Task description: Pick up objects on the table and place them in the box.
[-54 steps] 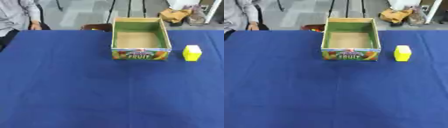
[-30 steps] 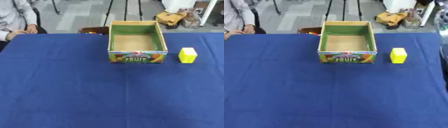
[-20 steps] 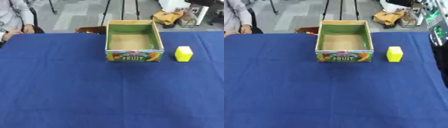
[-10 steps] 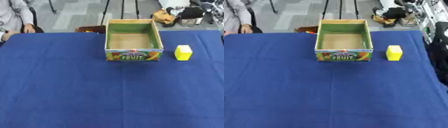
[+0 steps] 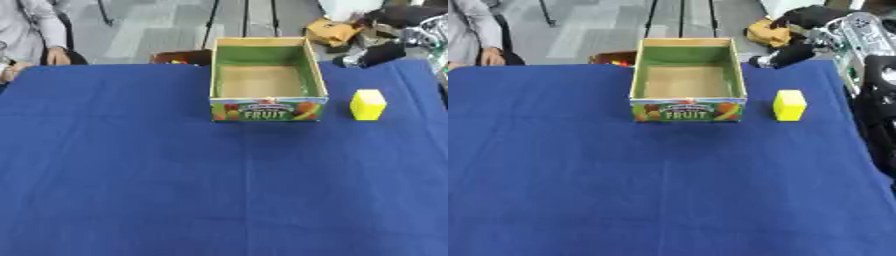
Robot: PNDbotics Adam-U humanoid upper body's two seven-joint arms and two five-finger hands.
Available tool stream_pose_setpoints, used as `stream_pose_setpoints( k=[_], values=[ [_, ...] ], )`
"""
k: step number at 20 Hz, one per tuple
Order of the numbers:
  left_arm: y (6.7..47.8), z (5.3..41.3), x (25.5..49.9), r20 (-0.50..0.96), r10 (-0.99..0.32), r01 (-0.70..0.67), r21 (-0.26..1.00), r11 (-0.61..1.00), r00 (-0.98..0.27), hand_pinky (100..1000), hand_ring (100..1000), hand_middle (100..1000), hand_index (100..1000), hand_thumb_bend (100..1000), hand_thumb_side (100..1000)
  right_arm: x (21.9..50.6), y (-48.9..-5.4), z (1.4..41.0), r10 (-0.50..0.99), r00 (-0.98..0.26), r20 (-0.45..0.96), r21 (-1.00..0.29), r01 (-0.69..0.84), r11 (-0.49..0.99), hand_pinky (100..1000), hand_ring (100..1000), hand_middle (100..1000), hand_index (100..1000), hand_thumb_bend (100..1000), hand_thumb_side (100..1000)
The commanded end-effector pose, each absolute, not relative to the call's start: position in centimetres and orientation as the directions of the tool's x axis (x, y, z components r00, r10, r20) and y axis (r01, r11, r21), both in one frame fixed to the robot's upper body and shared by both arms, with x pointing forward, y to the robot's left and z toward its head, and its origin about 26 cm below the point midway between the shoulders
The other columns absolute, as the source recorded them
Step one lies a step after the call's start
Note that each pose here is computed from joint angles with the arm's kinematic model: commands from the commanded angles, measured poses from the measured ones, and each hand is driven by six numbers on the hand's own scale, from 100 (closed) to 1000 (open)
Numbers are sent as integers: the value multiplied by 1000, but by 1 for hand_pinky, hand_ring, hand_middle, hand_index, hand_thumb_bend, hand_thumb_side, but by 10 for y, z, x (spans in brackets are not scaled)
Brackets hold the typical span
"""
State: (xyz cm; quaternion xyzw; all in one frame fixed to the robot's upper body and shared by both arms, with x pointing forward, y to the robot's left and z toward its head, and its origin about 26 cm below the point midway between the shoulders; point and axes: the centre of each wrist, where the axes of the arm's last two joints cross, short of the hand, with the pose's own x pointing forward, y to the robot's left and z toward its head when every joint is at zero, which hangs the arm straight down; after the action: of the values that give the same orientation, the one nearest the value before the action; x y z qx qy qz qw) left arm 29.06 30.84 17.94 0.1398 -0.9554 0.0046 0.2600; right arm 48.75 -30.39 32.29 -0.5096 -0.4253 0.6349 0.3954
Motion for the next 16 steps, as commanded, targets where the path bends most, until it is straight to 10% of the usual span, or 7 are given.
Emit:
stream_pose_setpoints(
  k=[1, 16],
  values=[
    [308, 186, 288, 476, -271, -269, 73, 960, -837, 581, 628, 718, 934, 100, 981, 483, -321, 340, 946, -138, -293, -946, -105, -308, 967, 1000, 926, 1000, 516, 798],
    [307, 186, 289, 477, -270, -268, 73, 961, -837, 581, 627, 719, 934, 100, 981, 484, -349, 323, 973, -91, -214, -903, -362, -232, 987, 1000, 951, 1000, 180, 505]
  ],
)
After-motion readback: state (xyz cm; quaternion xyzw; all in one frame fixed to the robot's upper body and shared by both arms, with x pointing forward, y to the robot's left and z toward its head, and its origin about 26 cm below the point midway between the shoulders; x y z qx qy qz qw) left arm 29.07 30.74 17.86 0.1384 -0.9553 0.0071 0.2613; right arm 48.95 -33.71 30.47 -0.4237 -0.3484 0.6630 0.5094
